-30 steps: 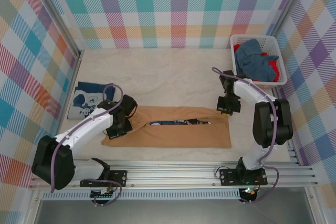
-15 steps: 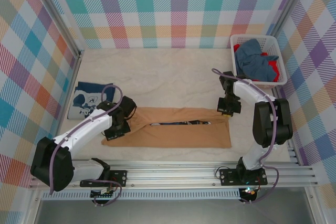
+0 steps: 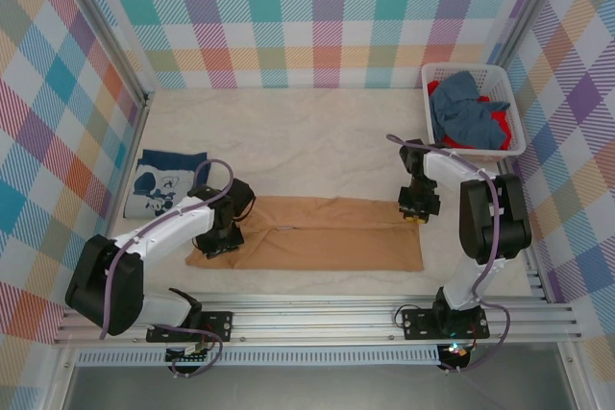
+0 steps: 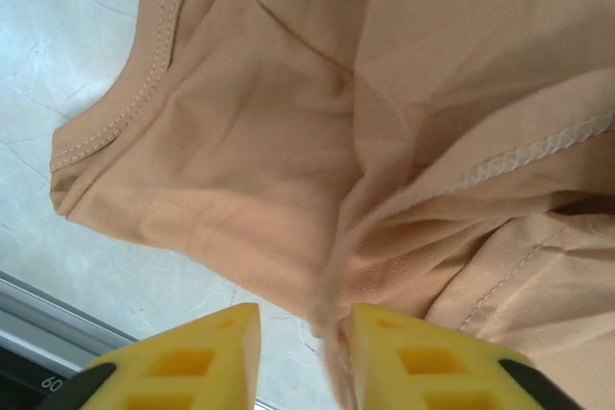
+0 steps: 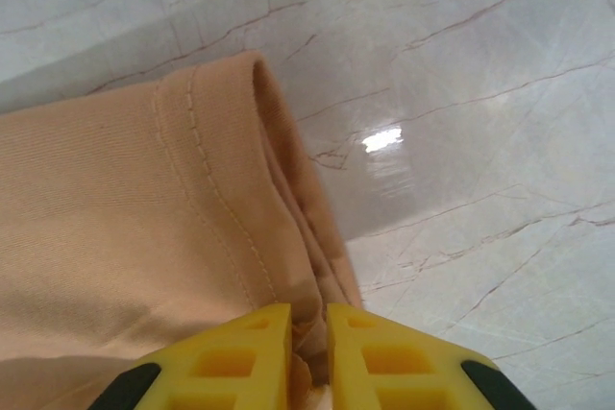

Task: Fold and stack the t-shirts

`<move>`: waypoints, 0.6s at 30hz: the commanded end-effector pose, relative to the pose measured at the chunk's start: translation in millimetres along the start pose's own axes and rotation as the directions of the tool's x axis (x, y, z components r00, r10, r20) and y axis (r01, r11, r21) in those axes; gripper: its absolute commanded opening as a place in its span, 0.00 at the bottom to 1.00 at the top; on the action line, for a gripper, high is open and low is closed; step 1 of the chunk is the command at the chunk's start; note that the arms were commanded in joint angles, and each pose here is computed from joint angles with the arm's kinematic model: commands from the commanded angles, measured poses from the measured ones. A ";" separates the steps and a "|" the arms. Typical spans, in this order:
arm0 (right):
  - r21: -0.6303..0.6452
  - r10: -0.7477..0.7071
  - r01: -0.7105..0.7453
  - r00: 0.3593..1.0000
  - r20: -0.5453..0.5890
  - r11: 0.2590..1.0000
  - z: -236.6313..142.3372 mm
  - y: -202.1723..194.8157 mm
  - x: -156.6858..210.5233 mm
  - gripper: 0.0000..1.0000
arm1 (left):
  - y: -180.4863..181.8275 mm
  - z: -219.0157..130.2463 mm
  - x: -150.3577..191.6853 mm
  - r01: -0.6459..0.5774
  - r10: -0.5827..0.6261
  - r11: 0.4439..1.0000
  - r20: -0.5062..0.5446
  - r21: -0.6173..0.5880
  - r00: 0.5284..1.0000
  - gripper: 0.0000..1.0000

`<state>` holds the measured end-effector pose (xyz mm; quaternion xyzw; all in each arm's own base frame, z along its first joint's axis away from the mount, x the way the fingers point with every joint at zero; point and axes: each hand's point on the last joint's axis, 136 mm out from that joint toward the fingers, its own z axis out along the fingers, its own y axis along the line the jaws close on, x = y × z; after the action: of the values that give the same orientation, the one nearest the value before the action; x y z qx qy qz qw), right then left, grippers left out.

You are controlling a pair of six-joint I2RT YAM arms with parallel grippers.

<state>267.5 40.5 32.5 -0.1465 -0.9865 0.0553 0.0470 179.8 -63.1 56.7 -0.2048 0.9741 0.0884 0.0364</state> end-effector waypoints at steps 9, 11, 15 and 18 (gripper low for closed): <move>-0.004 0.059 -0.059 0.990 0.129 0.998 -25.8 -12.8 -2.0 0.14 | -36.3 -46.8 -46.1 0.032 -0.047 0.989 0.102 0.145 0.994 0.49; -0.071 0.063 -0.054 0.989 0.135 0.996 -26.8 -3.8 1.2 0.10 | -57.3 -40.7 -60.8 0.039 -0.059 0.974 0.085 0.224 0.995 0.50; -0.142 0.070 -0.053 0.991 0.114 0.988 -24.6 6.2 8.6 0.05 | -83.9 -22.4 -80.6 0.052 -0.064 0.949 0.030 0.310 0.997 0.43; -0.141 0.066 -0.050 0.992 0.109 0.989 -26.1 5.8 11.3 0.05 | -91.4 -12.5 -76.2 0.040 -0.037 0.950 -0.017 0.310 0.999 0.40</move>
<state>264.2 44.3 57.6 -0.1698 -0.9850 0.0158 -0.0245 275.0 -100.8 61.8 -0.2343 0.9694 -0.0238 0.0690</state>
